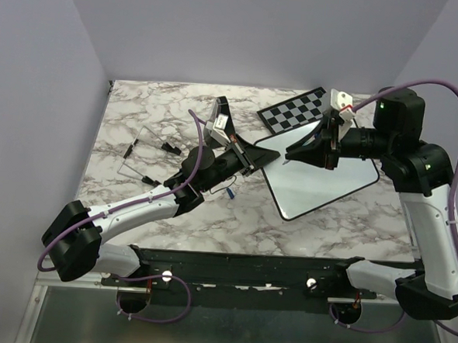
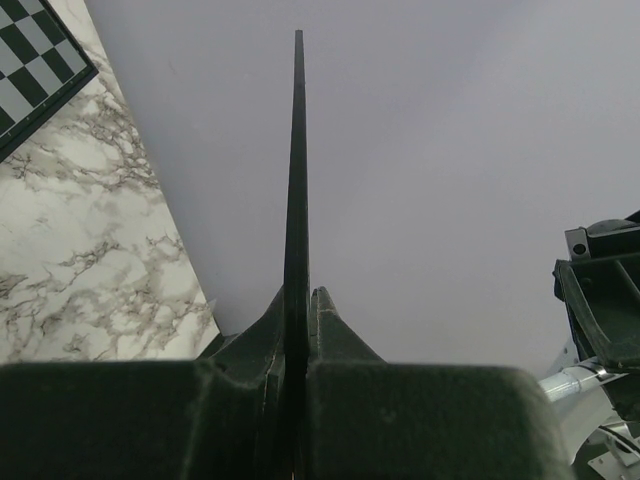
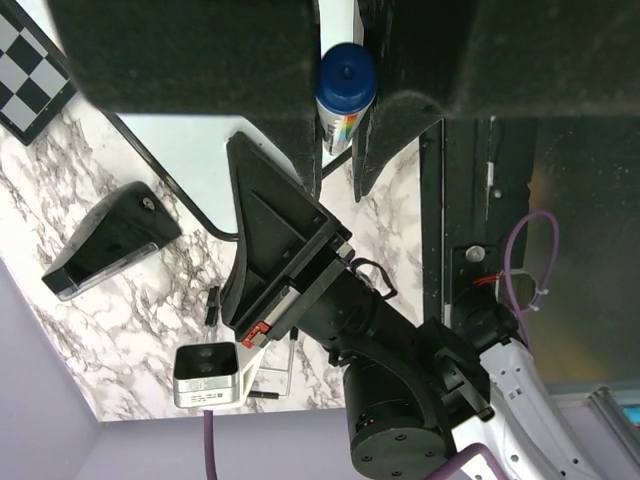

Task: Write a sentence on the whiteboard

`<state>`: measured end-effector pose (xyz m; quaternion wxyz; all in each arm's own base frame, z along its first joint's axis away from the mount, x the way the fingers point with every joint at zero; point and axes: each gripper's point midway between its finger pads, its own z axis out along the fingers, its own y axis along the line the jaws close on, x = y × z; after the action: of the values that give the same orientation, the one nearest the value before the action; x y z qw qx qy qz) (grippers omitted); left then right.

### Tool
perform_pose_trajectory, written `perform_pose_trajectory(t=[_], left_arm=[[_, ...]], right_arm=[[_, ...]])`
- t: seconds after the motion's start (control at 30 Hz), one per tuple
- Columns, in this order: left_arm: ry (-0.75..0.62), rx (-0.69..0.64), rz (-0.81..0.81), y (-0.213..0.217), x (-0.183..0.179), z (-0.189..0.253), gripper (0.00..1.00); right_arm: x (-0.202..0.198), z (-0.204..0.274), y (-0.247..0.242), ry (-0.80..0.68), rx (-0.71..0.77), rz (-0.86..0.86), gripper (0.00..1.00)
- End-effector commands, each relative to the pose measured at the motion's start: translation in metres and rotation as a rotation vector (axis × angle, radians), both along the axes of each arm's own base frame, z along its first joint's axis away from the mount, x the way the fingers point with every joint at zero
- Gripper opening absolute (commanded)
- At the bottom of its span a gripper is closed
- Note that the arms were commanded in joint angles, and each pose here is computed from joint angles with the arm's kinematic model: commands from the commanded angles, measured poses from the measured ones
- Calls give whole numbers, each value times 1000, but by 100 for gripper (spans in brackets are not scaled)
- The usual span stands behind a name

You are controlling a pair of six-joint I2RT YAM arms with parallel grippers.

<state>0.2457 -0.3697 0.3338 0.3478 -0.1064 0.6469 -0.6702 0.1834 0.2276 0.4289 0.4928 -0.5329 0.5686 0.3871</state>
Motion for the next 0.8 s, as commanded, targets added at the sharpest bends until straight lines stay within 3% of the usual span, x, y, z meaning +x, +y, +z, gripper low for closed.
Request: perform_pose_trajectory(t=[0.0, 0.5, 0.77], left_arm=[[-103, -169, 17, 11, -6, 61, 0], [-107, -181, 11, 8, -4, 64, 0], [-148, -210, 14, 16, -11, 70, 0]], right_arm=[[-2, 4, 5, -17, -5, -3, 1], [8, -7, 9, -40, -54, -63, 1], [-14, -12, 2, -54, -60, -13, 1]])
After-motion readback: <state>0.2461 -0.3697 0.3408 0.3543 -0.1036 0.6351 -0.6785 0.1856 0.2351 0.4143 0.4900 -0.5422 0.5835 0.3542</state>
